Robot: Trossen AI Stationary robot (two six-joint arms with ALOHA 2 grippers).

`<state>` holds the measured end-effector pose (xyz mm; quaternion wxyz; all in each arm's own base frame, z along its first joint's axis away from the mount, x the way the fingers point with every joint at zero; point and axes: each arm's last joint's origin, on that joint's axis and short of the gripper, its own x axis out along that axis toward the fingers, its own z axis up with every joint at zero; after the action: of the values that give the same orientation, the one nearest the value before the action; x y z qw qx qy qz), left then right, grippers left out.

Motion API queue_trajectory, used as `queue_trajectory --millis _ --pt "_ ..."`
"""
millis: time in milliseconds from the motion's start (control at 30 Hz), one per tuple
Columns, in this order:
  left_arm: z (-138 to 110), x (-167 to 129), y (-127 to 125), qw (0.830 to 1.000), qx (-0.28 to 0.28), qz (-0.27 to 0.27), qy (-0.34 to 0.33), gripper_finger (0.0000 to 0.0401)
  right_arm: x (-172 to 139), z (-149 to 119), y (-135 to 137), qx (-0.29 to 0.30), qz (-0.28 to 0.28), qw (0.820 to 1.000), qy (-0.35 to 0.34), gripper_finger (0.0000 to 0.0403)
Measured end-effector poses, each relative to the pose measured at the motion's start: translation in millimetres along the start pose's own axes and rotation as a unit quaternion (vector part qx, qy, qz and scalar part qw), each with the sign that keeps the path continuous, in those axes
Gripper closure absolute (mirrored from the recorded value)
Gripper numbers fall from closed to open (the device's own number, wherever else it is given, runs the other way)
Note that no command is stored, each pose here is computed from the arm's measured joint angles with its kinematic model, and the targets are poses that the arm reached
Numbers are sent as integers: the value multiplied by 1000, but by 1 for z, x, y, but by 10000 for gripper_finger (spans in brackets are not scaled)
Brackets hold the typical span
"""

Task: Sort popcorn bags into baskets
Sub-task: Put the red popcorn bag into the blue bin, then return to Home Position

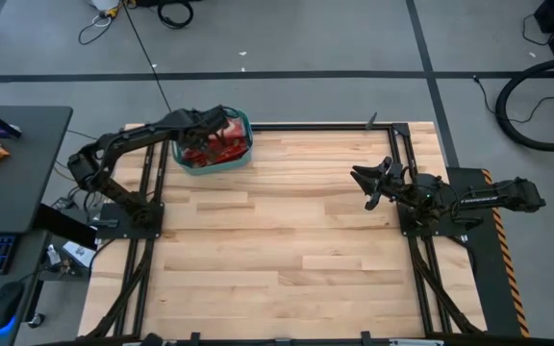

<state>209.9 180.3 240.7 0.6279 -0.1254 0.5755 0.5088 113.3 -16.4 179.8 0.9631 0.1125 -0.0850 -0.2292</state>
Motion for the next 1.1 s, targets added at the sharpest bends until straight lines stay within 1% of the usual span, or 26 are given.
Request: queue_trajectory --millis 100,167,267,300,367,433,500,533,633,733,833,900,967,1100 --pt "-3 -7 3 1000 11 -2 -5 298 0 0 0 0 0 1000 0 292" --pt "-3 -20 3 999 26 -10 -47 294 0 0 0 0 0 1000 0 292" --pt "-9 -41 3 990 33 -40 -130 293 0 0 0 0 0 1000 0 292" --pt "-12 -47 3 985 24 -55 -160 293 0 0 0 0 0 1000 0 292" --pt "-23 -51 6 977 14 -89 -194 293 0 0 0 0 0 1000 0 292" --pt "-37 -50 6 963 11 -143 -228 293 0 0 0 0 0 1000 0 292" --pt "-52 -48 3 942 5 -204 -265 292 0 0 0 0 0 1000 0 292" --pt "-59 -47 0 929 4 -239 -281 292 0 0 0 0 0 1000 0 292" --pt "-77 -44 -10 881 12 -325 -344 292 0 0 0 0 0 1000 0 292" --pt "-93 -44 -20 828 19 -381 -411 292 0 0 0 0 0 1000 0 292" --pt "-107 -43 -27 785 22 -413 -462 292 0 0 0 0 0 1000 0 292" --pt "-116 -42 -30 760 22 -426 -491 292 0 0 0 0 0 1000 0 292" --pt "-123 -40 -33 740 25 -434 -513 292 0 0 0 0 0 1000 0 292" --pt "-134 -33 -37 711 27 -441 -547 292 0 0 0 0 0 1000 0 292"
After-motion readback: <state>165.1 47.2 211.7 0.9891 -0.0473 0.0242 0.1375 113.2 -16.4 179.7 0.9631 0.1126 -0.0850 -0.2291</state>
